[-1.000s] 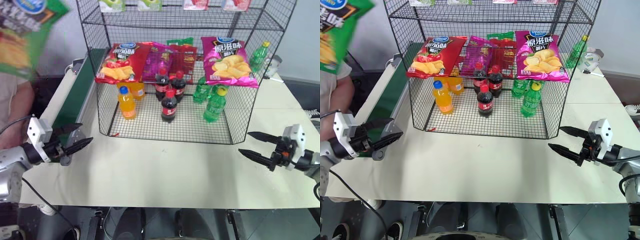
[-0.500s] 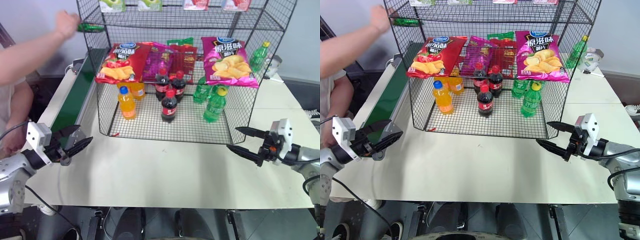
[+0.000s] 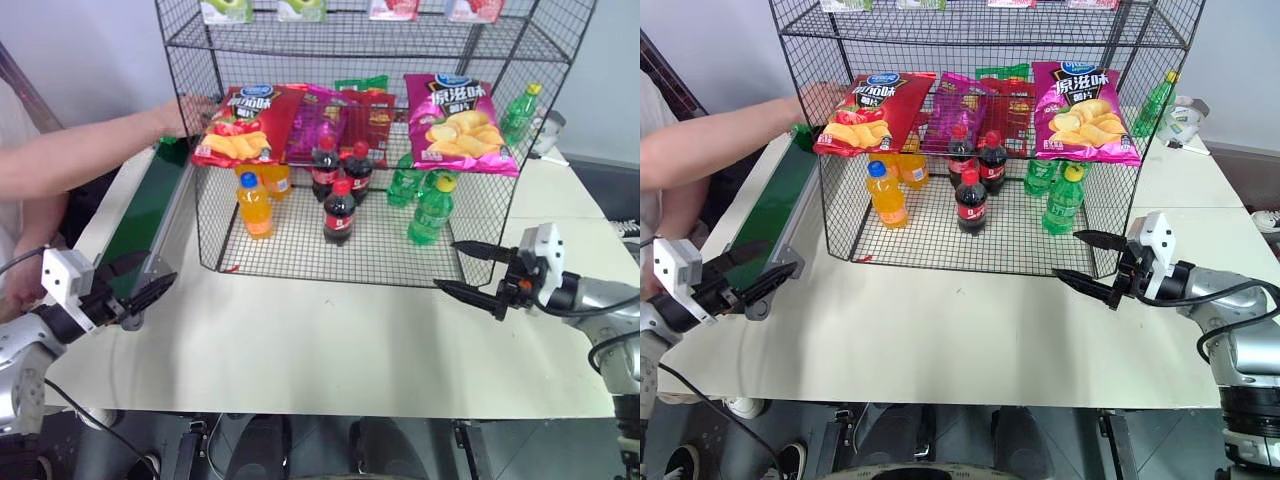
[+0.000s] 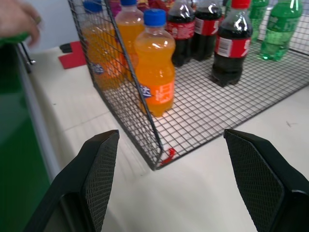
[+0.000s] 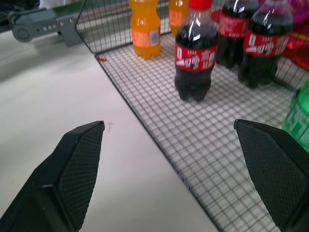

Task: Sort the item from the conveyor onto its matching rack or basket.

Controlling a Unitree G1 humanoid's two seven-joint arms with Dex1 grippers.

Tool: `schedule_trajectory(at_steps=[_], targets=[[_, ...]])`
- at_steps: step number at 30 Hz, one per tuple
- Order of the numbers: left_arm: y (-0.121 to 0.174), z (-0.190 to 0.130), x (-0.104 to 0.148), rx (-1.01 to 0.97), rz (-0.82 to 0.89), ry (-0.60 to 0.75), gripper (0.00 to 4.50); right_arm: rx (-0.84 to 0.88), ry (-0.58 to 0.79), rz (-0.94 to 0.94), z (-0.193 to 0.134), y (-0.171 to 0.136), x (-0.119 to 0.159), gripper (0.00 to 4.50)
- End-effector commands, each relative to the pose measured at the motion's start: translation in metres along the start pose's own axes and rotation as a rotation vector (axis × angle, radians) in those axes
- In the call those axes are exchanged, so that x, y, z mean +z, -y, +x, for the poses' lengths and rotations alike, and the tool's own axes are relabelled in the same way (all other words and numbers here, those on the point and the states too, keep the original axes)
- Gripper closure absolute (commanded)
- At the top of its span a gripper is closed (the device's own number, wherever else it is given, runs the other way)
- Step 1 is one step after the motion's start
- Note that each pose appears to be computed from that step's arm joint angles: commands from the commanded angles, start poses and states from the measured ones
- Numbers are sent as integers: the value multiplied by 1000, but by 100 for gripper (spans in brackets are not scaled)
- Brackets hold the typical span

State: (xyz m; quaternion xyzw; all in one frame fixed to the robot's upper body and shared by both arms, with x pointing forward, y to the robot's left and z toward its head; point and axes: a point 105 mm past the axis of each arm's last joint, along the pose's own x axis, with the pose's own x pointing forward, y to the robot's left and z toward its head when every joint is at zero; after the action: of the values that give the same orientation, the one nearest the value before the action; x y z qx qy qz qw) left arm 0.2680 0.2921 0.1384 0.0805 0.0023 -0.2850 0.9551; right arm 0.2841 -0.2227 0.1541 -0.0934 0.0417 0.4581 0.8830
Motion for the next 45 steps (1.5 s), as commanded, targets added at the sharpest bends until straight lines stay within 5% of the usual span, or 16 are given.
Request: schedule_trajectory(at_steps=[1,17,25,39,45], targets=[[-3,-6,9,24,45,26,79,19,34,-34,3,-3,13,2],[-16,-13,10,101,49,40,79,38,42,-27,6,-7,10,2],[-36,-36,-1,381,39,63,79,235,100,-24,27,-51,17,2],[-17,-71,-13,668,-9,119,79,367,173,-55,59,-73,26,2],[-2,-98,-21,721,96,35,79,383,171,-37,62,-74,24,2]])
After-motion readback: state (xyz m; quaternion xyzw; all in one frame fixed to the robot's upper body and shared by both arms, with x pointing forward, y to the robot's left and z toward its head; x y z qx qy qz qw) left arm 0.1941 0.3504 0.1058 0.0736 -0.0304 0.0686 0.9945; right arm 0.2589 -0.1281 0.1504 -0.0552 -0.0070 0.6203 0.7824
